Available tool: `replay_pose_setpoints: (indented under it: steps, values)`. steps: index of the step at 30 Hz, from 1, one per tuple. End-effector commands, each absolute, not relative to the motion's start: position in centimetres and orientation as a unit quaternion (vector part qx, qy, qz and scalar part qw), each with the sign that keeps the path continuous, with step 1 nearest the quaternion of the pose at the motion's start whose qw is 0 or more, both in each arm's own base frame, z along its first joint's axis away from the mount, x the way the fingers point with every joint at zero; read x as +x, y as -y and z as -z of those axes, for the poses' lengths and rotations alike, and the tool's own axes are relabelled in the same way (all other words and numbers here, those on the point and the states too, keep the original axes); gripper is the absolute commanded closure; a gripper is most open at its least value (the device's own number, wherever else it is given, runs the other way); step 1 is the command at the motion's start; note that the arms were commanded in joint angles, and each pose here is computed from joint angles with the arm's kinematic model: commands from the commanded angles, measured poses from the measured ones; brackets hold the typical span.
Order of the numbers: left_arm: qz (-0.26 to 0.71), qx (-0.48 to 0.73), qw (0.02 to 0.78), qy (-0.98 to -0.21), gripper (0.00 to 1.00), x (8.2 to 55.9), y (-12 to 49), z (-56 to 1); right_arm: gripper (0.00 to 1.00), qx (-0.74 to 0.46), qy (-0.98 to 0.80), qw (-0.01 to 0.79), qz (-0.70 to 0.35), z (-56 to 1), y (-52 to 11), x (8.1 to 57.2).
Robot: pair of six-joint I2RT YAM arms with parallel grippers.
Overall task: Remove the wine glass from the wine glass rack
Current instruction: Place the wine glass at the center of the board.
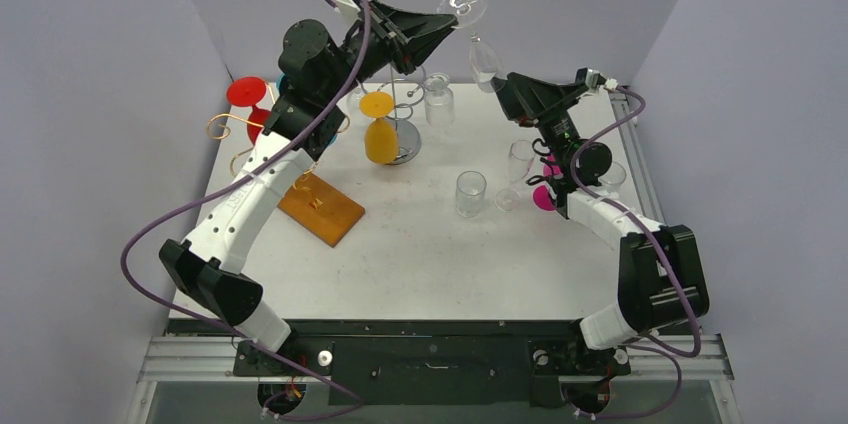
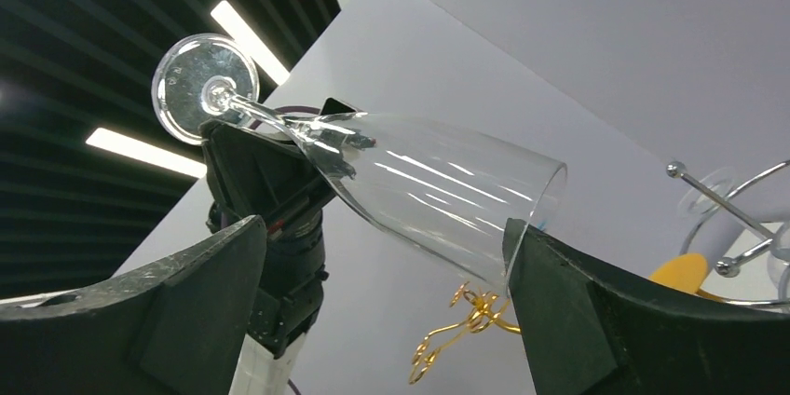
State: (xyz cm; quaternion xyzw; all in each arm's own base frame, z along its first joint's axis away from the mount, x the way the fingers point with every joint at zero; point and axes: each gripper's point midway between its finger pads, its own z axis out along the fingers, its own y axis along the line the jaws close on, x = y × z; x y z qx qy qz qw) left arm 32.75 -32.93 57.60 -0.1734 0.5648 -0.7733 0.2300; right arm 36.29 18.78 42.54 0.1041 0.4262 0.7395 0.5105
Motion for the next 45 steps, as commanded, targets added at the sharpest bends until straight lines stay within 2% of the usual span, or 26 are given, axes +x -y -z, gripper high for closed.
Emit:
replay_pose_setpoints:
  steps: [1,15,30,37,39,42,45]
  values:
    - [0.811,-0.133,0.249,-0.512,1.00,29.6,31.2,-61.7,0.11,0.038,-0.338,0.515,-0.787,-47.1,-17.9,32.7]
    - [0.845,-0.129,0.207,-0.476,1.00,26.7,29.6,-62.6,0.47,-0.014,-0.290,0.537,-0.792,-51.4,-17.0,27.9]
    - [0.846,-0.141,0.182,-0.481,1.00,27.1,30.0,-60.8,0.74,-0.056,-0.313,0.587,-0.744,-53.8,-16.9,23.2]
    - [0.845,-0.138,0.175,-0.487,1.00,27.5,30.5,-59.9,0.78,-0.059,-0.383,0.618,-0.684,-53.1,-17.6,23.4]
    - [0.844,-0.136,0.171,-0.491,1.00,27.6,30.8,-59.5,0.82,-0.060,-0.399,0.622,-0.671,-52.8,-17.7,23.5]
    - [0.843,-0.135,0.165,-0.493,1.00,27.8,31.1,-58.9,1.00,-0.059,-0.421,0.628,-0.652,-52.3,-17.8,23.6]
    - [0.842,-0.137,0.161,-0.496,0.99,28.2,31.3,-58.1,1.00,-0.061,-0.429,0.641,-0.634,-52.7,-17.4,22.8]
